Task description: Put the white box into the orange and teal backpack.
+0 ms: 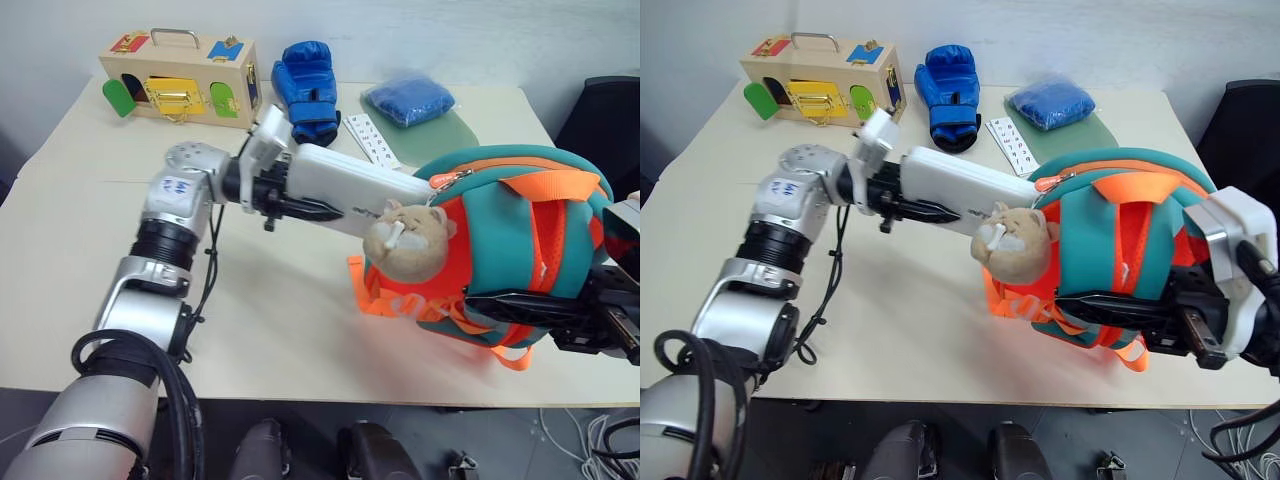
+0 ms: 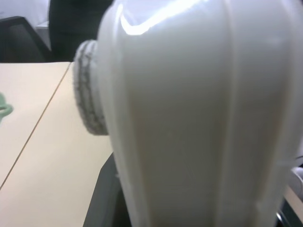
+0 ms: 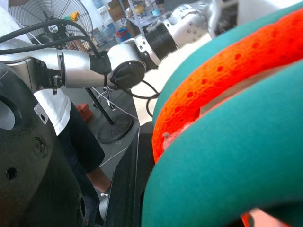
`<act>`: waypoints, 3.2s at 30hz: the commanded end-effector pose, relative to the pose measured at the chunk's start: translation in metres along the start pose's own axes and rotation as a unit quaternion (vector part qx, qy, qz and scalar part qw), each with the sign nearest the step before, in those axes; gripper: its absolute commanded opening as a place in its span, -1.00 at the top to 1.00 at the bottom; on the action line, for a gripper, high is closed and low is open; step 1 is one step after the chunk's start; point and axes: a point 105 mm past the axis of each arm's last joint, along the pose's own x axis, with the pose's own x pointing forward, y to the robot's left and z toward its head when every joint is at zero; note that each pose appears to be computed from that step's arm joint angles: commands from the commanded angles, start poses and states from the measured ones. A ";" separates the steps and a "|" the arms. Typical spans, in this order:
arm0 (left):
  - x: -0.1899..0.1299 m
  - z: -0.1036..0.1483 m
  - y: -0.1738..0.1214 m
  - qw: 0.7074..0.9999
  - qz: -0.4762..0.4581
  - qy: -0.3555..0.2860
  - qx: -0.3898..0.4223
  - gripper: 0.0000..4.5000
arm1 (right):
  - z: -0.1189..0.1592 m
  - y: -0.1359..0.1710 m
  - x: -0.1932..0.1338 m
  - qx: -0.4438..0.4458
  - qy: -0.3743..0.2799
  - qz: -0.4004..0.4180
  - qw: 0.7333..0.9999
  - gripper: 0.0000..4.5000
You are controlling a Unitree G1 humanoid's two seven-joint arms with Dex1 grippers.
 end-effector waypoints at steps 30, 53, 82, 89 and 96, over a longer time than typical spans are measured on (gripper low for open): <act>-0.029 0.073 -0.044 0.998 -0.009 -0.056 0.030 -0.99 | -0.018 -0.027 0.032 -0.034 -0.019 -0.061 0.997 1.00; 0.026 0.051 -0.041 0.997 0.025 -0.044 0.061 -0.05 | -0.014 -0.025 0.033 -0.028 -0.049 -0.080 0.995 1.00; -0.034 -0.082 0.007 0.973 0.064 0.214 0.063 0.81 | -0.025 -0.009 0.026 -0.044 -0.066 -0.115 0.990 1.00; -0.004 -0.088 -0.027 0.993 0.007 0.117 0.012 0.82 | -0.040 -0.052 0.018 -0.128 -0.001 -0.263 0.956 0.77; -0.069 -0.073 -0.036 0.990 0.072 0.107 -0.063 -0.05 | -0.051 -0.027 -0.009 -0.096 0.018 -0.255 0.962 -0.08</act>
